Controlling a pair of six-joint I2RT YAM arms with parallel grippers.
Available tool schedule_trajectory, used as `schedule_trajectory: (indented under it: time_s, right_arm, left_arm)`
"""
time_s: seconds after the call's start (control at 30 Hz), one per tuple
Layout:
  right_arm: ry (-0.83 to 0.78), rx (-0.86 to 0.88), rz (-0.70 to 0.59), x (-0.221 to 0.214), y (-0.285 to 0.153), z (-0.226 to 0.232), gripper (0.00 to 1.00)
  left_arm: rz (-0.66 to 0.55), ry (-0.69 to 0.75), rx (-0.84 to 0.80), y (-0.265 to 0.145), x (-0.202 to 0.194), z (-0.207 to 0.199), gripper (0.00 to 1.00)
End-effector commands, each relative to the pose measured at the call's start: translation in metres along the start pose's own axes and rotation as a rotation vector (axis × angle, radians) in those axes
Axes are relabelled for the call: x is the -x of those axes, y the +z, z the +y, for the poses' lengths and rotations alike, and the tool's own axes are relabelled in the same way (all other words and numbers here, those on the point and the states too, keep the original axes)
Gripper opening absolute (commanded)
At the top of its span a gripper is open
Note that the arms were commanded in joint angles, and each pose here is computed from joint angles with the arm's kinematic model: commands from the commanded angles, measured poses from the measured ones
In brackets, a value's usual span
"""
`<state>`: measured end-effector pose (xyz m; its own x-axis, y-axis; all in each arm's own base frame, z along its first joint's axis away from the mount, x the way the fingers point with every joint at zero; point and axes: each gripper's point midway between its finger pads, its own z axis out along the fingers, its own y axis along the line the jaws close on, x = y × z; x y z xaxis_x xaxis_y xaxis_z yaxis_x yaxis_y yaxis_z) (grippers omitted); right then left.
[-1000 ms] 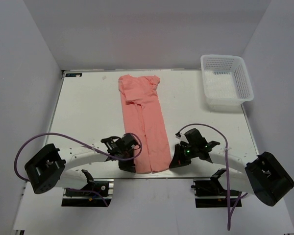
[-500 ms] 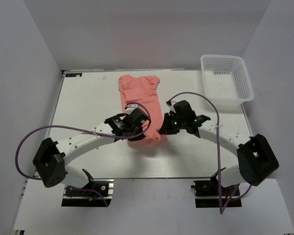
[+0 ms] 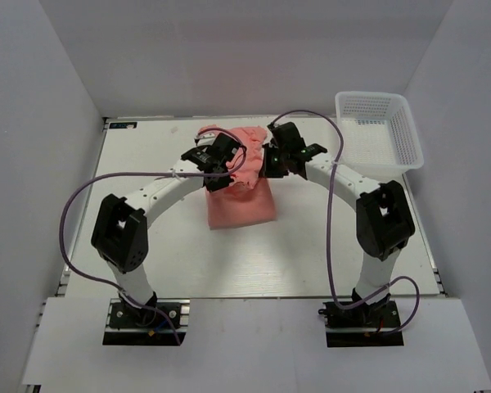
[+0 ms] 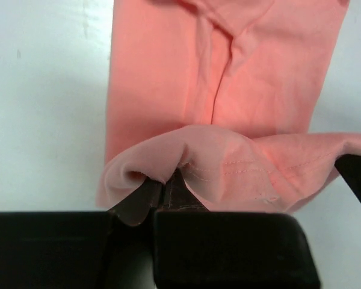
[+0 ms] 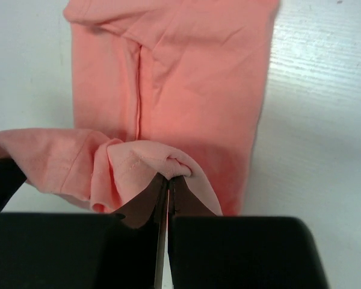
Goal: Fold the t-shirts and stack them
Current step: Fold the folded rectangular tshirt in 1/3 of the way
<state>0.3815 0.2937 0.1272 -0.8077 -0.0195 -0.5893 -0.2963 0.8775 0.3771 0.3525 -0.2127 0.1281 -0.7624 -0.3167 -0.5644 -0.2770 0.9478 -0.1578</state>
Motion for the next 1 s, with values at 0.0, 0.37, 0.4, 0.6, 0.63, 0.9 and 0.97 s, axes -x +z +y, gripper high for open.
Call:
schedule_trajectory:
  time_s: [0.0, 0.37, 0.4, 0.6, 0.63, 0.9, 0.97]
  right_arm:
    - [-0.026, -0.005, -0.058, 0.033, -0.004, 0.0, 0.0]
    - [-0.003, 0.015, -0.072, 0.059, 0.025, -0.018, 0.0]
    - [-0.002, 0.024, -0.066, 0.058, 0.026, -0.016, 0.0]
    - [0.024, 0.034, -0.053, 0.062, 0.04, -0.025, 0.0]
    - [0.026, 0.032, -0.056, 0.063, 0.041, -0.027, 0.0]
    - [0.038, 0.073, -0.06, 0.067, 0.055, -0.031, 0.0]
    - [0.028, 0.088, -0.055, 0.069, 0.06, -0.031, 0.0]
  left_arm:
    - [-0.01, 0.027, -0.01, 0.007, 0.017, -0.008, 0.0]
    - [-0.018, -0.035, 0.022, 0.04, 0.044, 0.006, 0.0]
    - [-0.018, -0.035, 0.022, 0.04, 0.044, 0.006, 0.0]
    - [-0.01, -0.078, 0.045, 0.052, 0.051, 0.018, 0.0]
    - [-0.025, -0.084, 0.031, 0.052, 0.055, 0.015, 0.0]
    - [-0.017, -0.088, 0.0, 0.069, 0.058, 0.004, 0.0]
    - [-0.009, -0.092, 0.015, 0.073, 0.059, 0.008, 0.0]
